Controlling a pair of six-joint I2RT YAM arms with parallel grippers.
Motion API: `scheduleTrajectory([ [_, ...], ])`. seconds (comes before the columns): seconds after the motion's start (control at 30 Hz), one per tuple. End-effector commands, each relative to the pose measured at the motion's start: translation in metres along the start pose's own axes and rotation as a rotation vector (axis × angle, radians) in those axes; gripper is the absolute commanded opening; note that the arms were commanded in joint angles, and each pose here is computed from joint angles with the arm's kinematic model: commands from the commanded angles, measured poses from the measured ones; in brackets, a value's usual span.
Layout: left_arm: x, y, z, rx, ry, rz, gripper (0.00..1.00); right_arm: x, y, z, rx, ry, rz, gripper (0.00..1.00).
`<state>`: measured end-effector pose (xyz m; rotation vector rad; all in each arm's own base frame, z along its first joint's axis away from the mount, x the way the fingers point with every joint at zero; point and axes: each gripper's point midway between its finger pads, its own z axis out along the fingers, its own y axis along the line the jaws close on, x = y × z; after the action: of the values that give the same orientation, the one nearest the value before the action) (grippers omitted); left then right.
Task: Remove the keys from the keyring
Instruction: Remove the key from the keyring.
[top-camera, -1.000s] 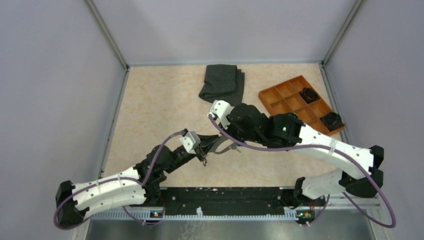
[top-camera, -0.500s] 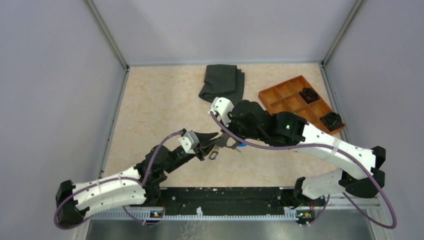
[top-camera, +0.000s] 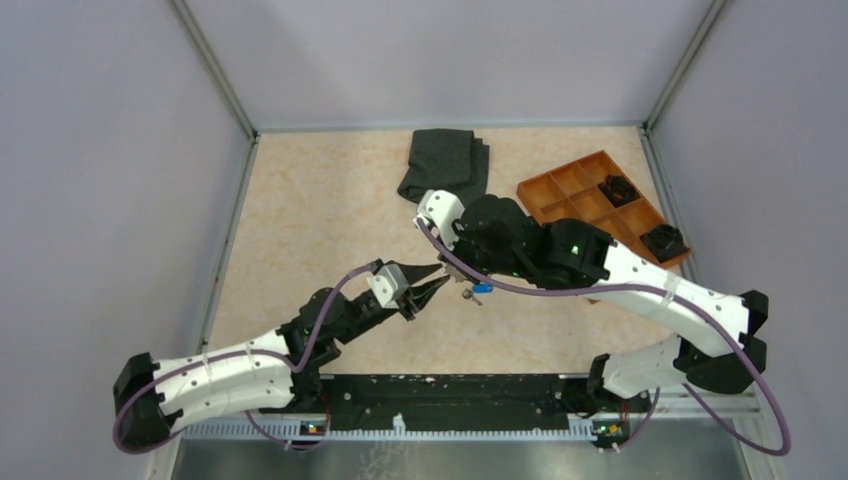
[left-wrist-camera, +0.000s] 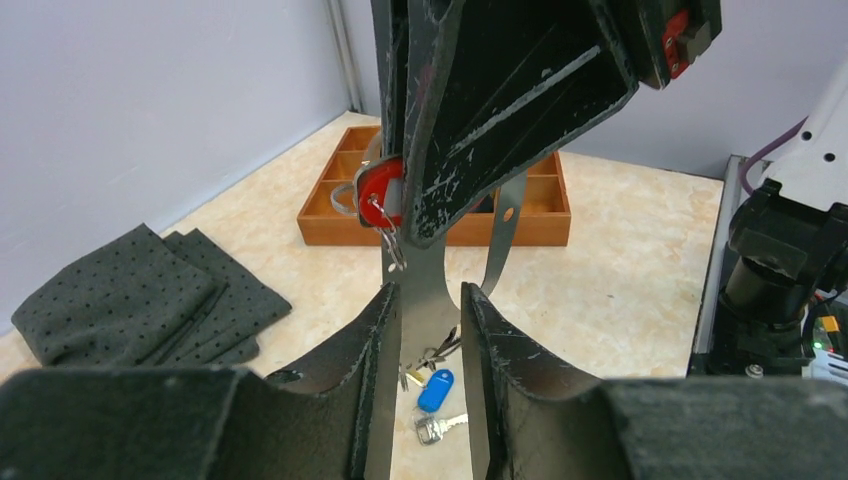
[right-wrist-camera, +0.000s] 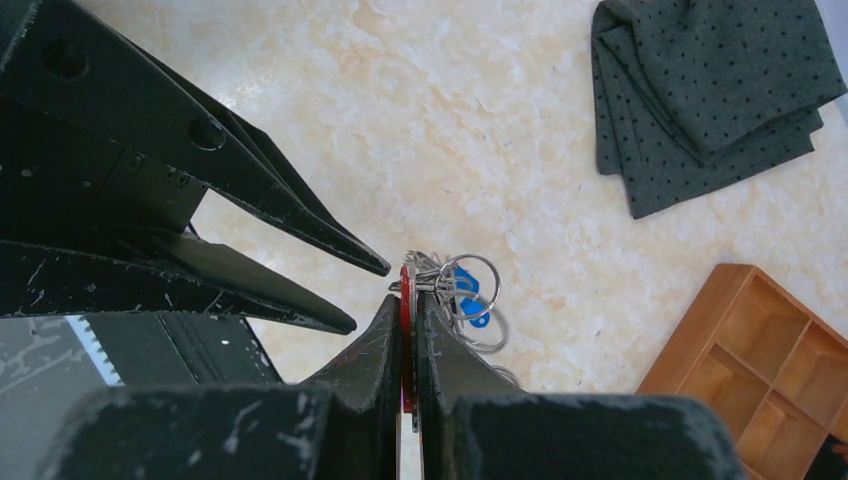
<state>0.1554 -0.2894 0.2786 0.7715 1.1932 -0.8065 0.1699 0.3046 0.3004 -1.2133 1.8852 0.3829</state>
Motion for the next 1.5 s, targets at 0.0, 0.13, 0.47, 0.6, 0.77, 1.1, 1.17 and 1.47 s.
scheduleTrajectory([
  [0.0,-0.031,0.002,0.008,-0.004,-0.117,0.015,0.35,-0.027,-0.001,-0.009,-0.001,-0.080,-0.001,0.00],
  [0.13,-0.034,0.001,0.010,-0.002,-0.132,0.017,0.34,-0.027,0.000,-0.009,-0.006,-0.080,-0.001,0.00],
  [0.47,-0.035,0.006,0.012,-0.028,-0.140,0.027,0.32,-0.028,0.003,-0.010,-0.015,-0.081,-0.006,0.00],
  [0.6,-0.035,0.006,0.015,-0.030,-0.143,0.034,0.29,-0.027,0.006,-0.011,-0.025,-0.080,-0.010,0.00],
  [0.77,-0.032,0.003,0.020,-0.016,-0.132,0.044,0.22,-0.028,0.005,-0.014,-0.020,-0.083,-0.009,0.00],
  [1.1,-0.030,0.002,0.020,-0.005,-0.114,0.063,0.03,-0.018,-0.004,-0.015,0.033,-0.056,-0.010,0.00],
  [1.17,-0.029,0.001,0.018,0.003,-0.106,0.069,0.00,-0.013,-0.012,-0.015,0.080,-0.037,-0.013,0.00],
  [1.47,-0.030,0.000,0.008,0.012,-0.119,0.076,0.00,0.017,-0.030,-0.008,0.188,0.060,-0.018,0.00],
])
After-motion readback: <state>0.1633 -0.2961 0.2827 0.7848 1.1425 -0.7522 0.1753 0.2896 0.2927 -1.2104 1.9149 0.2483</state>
